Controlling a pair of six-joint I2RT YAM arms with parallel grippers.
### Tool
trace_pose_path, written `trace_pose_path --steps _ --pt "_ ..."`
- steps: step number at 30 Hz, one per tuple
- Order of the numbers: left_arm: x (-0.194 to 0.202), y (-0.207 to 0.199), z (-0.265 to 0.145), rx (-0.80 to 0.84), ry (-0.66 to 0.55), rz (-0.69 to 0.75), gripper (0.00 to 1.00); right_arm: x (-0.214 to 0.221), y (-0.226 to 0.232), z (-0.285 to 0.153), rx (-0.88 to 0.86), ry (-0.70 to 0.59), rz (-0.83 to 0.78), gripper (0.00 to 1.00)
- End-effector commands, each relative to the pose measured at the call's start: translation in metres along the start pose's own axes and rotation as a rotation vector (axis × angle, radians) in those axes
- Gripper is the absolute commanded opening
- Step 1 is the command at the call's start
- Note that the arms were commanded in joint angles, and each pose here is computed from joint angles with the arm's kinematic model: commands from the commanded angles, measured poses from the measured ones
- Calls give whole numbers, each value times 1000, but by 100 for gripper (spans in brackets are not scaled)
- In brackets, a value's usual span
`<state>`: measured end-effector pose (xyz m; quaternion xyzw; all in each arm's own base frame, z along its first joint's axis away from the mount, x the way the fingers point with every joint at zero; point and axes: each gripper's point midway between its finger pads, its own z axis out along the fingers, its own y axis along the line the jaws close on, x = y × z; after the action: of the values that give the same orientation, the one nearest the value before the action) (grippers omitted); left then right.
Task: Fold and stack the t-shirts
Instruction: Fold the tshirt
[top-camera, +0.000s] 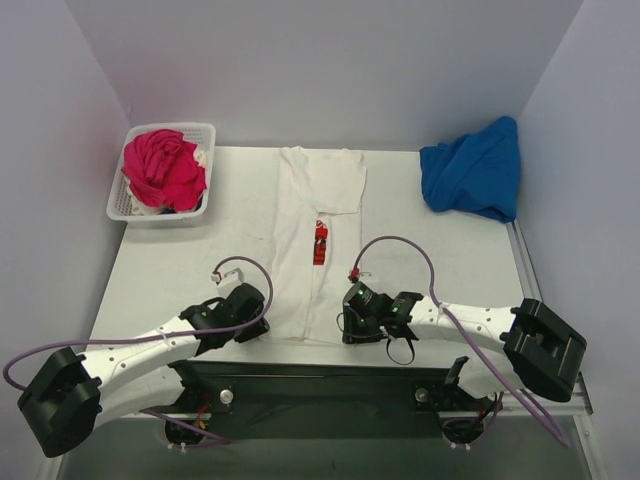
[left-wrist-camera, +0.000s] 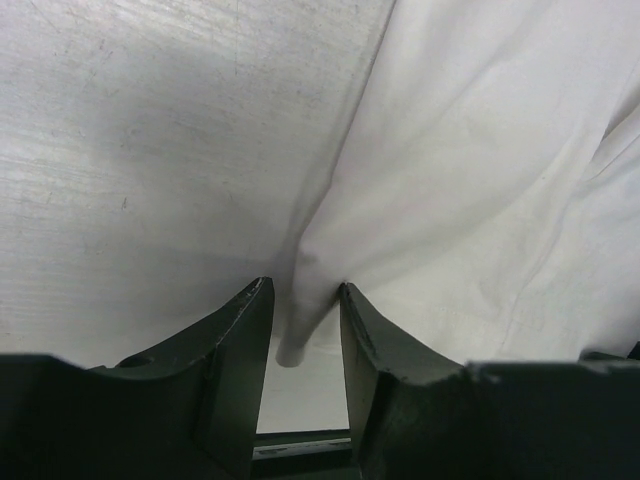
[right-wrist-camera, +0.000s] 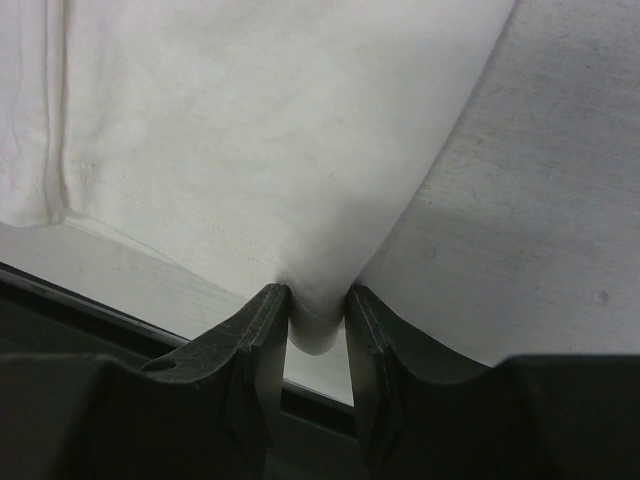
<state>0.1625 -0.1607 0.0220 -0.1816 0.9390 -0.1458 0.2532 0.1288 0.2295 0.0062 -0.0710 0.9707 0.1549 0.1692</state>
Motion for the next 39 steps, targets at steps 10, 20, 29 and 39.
trace_pose_path --steps 10,20,29,39 --pt "18 22 2 -54 70 32 16 58 -75 -3 282 201 -44 28" --pt "9 18 0 -69 47 70 0 56 -75 -7 281 188 -41 0" --pt "11 18 -27 -13 35 76 0 64 -62 -26 193 193 -58 0" --pt "16 9 -40 93 0 67 0 54 -48 -43 127 89 -79 0"
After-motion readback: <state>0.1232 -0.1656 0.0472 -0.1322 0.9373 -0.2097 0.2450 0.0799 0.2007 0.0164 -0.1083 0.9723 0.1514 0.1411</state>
